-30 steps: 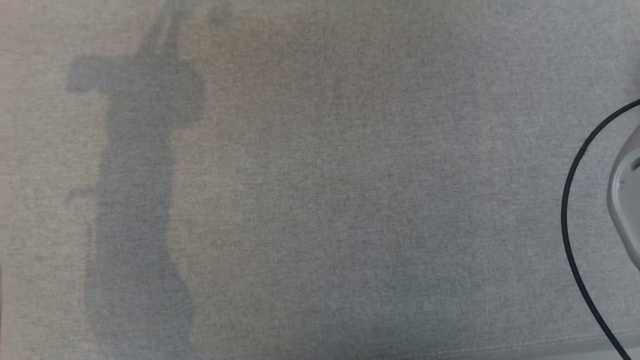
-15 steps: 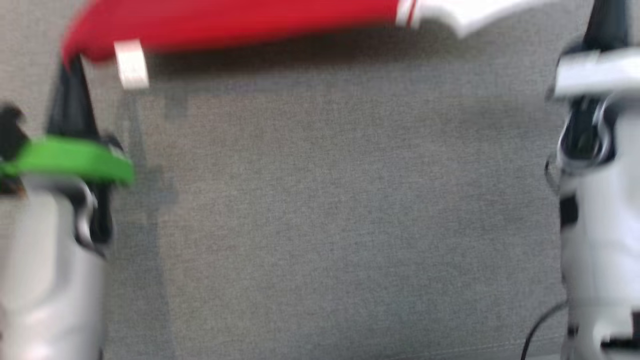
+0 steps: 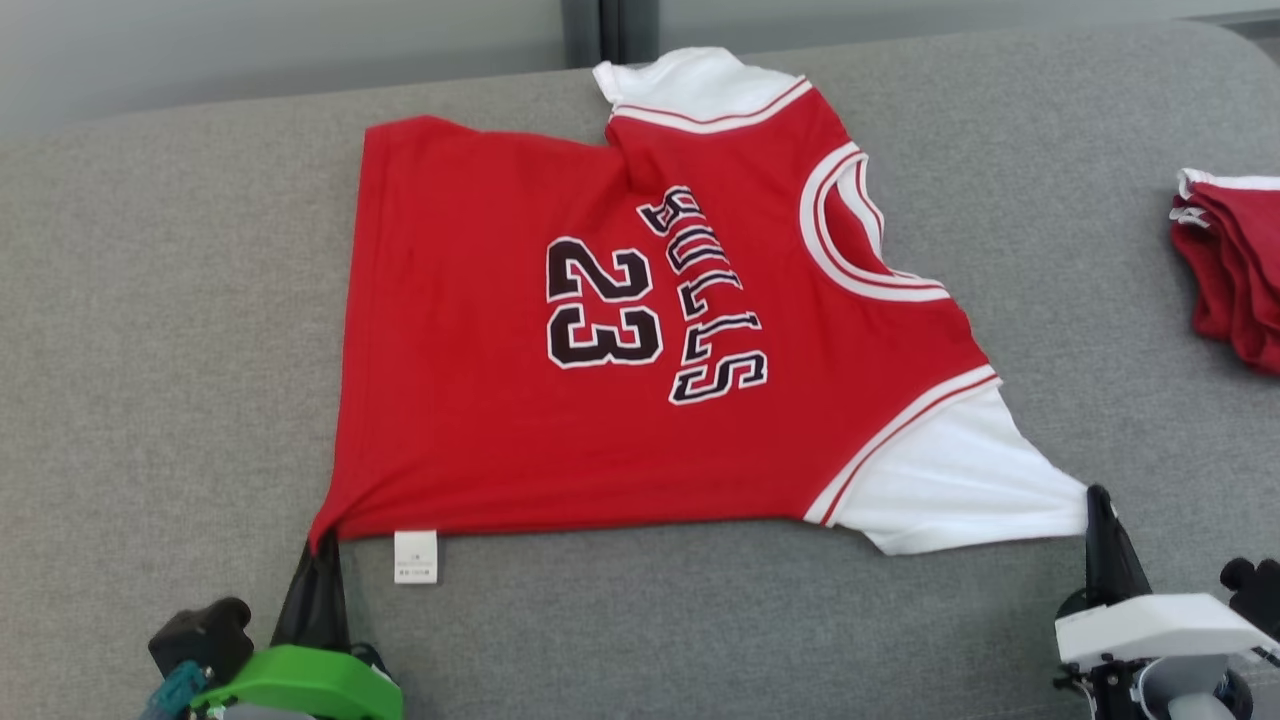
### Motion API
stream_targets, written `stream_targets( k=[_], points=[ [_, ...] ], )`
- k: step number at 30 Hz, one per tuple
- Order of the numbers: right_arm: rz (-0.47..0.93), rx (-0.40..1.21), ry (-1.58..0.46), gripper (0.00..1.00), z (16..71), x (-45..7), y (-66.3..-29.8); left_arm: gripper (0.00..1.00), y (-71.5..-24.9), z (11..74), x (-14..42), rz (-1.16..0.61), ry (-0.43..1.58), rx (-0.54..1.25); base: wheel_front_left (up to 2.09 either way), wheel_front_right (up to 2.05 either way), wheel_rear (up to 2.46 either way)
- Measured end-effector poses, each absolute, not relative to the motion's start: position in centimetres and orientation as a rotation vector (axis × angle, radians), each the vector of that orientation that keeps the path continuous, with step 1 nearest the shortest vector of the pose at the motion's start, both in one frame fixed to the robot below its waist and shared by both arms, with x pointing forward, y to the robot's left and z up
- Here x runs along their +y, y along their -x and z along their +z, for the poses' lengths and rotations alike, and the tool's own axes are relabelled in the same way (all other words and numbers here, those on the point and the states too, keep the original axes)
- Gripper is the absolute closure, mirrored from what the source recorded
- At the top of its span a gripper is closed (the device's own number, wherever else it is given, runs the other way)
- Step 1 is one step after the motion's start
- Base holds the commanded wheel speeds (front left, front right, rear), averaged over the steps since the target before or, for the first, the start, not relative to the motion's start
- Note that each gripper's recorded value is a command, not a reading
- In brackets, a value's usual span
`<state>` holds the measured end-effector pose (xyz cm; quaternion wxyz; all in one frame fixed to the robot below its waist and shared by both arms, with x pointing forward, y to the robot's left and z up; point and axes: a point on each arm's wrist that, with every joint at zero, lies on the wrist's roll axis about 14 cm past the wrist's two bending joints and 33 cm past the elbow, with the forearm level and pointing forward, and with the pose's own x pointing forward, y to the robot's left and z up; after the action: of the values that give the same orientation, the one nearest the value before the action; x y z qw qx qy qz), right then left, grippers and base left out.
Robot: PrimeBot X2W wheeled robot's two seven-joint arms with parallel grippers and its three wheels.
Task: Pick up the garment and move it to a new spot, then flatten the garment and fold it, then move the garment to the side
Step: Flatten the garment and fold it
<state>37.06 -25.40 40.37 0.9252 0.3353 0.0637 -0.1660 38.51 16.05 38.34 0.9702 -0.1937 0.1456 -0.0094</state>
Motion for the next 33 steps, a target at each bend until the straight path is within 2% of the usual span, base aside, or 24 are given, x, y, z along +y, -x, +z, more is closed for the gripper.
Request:
stream_targets(
  k=[11,18,22,33],
  points=[
    [-0.355,0.143,-0.711,1.0,40.2,-25.1,-31.9,1.0,-32.6,38.8,15.5,-0.03,0.386,0.306,0.0,0.0,0.0],
    [-0.362,0.116,-0.724,1.0,40.8,-25.5,-31.2,1.0,-32.0,40.3,15.3,-0.043,0.397,0.255,0.0,0.0,0.0],
    [-0.344,0.063,-0.729,1.0,42.3,-25.6,-32.8,1.0,-33.2,41.8,15.0,-0.063,0.392,0.207,0.0,0.0,0.0],
    [-0.214,-0.078,-0.694,1.0,48.0,-24.3,-41.4,1.0,-38.8,44.2,14.2,-0.103,0.383,0.123,0.0,0.0,0.0]
  ],
)
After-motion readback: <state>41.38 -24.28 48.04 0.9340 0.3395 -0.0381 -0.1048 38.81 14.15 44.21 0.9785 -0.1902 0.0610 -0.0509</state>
